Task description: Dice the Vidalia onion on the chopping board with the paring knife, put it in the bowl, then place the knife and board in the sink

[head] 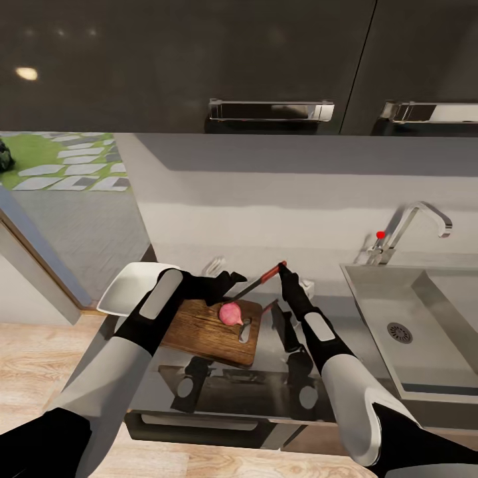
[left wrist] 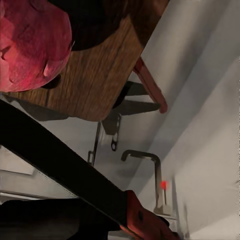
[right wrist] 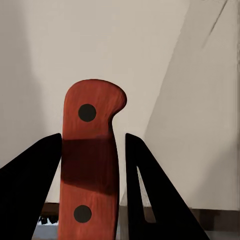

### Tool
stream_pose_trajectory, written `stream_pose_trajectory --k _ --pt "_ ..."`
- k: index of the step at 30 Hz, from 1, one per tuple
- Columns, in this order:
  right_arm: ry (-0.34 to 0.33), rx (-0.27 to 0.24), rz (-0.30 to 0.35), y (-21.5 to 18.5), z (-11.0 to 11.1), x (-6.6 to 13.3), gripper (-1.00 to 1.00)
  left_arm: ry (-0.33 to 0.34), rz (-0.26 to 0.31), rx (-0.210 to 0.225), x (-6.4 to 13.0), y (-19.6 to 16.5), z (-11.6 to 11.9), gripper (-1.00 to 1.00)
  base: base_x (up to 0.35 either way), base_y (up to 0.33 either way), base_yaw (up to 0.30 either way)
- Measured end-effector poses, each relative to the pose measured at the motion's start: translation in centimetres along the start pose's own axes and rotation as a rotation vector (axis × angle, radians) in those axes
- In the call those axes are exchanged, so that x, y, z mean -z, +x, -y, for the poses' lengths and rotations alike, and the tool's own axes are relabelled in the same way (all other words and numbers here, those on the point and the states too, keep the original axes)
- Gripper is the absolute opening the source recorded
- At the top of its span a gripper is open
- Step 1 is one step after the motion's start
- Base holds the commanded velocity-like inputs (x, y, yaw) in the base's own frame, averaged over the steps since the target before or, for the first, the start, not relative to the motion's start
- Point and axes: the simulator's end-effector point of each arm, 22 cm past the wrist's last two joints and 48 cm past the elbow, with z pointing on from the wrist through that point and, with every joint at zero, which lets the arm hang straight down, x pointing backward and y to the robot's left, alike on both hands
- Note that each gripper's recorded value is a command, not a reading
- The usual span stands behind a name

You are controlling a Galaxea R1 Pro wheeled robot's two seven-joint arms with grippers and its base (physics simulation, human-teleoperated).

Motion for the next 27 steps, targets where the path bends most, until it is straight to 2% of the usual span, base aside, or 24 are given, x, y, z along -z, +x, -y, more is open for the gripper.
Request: stream_pose_trajectory --k 5,13,14,15,27 --pt "0.006 0.004 0.003 0.0 0.3 0.1 -1.0 0.003 0.004 -0.003 0.1 -0.2 0.1 1.0 0.0 0.0 0.0" --pt "0.026 0.031 0.049 -0.6 1.2 0.4 -1.0 0.005 0.006 -0.004 0.2 -0.2 0.3 1.0 0.0 0.0 0.0" --pt "0.017 0.077 0.015 0.5 0.8 0.2 -1.0 0.01 0.006 -0.006 0.2 -0.2 0.5 1.0 0.0 0.0 0.0" --pt "0.018 0.082 0.01 0.6 0.8 0.2 -1.0 0.011 0.006 -0.007 0.3 -0.2 0.6 1.0 0.0 0.0 0.0" --pt "0.01 0.083 0.009 0.6 0.5 0.1 -1.0 0.012 0.006 -0.007 0.2 -0.2 0.6 1.0 0.0 0.0 0.0"
